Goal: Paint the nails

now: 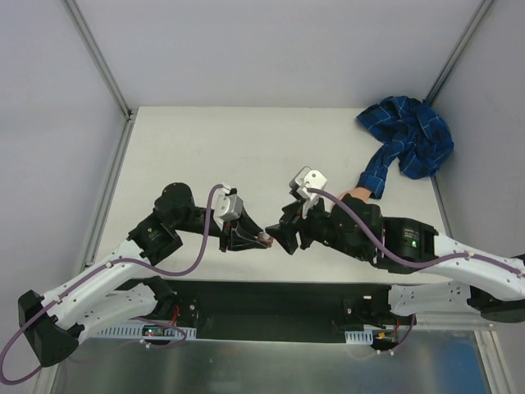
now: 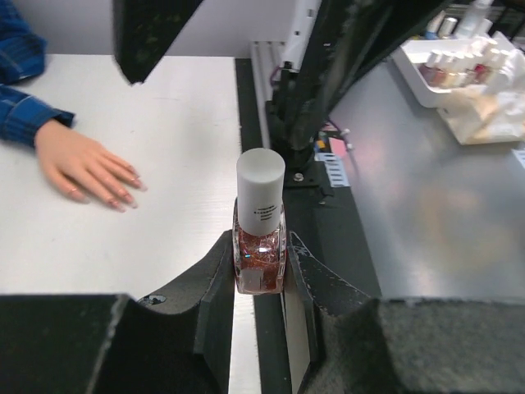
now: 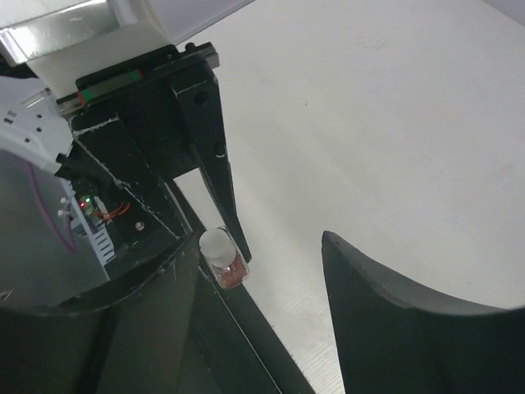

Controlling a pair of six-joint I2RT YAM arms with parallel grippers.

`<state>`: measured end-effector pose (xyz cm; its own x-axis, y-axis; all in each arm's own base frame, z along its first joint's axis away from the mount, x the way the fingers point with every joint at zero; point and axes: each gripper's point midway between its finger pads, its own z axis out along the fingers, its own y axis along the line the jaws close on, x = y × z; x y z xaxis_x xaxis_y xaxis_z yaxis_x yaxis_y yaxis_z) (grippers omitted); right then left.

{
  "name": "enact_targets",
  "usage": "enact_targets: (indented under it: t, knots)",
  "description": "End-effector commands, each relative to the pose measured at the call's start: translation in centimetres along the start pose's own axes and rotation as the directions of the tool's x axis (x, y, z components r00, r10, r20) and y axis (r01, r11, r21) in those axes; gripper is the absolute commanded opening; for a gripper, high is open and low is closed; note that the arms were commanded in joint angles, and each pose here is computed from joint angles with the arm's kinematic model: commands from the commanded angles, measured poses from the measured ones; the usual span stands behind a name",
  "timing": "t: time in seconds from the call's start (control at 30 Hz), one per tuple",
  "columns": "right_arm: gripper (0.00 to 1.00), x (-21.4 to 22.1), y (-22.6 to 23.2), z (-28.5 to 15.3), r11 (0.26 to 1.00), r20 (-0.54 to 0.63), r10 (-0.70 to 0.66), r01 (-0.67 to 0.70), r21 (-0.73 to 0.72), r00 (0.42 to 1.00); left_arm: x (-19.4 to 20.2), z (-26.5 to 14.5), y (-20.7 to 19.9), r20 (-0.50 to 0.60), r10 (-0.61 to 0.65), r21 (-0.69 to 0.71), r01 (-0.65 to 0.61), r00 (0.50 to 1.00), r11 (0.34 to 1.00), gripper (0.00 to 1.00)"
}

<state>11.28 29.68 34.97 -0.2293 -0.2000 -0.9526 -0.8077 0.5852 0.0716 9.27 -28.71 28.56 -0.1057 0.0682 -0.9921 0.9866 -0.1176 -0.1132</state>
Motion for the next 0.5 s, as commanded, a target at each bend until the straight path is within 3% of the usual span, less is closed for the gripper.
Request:
enact_targets:
  t: [0.0, 0.27, 0.43, 0.47]
  knots:
    - [0.62, -0.3, 3.2, -0.4, 0.967, 0.016, -0.036, 0.039, -0.251, 0.999, -2.9, 0.0, -3.0, 0.072, 0.063, 0.174, -0.075, 0.995, 0.982, 0.00]
    - [0.55, 0.2, 5.2, 0.2, 0.923, -0.013, -0.042, 0.034, -0.383, 0.999, -2.7, 0.1, -3.4, 0.064, 0.046, 0.214, -0.059, 0.997, 0.975, 0.00]
    - [0.36, 0.6, 5.2, 0.8, 0.925, -0.031, -0.047, 0.032, -0.378, 0.998, -2.9, 0.1, -3.2, 0.073, 0.056, 0.187, -0.069, 0.996, 0.980, 0.00]
    - [0.28, 0.7, 5.2, 0.8, 0.925, -0.033, -0.050, 0.034, -0.377, 0.998, -2.9, 0.1, -3.0, 0.076, 0.058, 0.177, -0.071, 0.995, 0.982, 0.00]
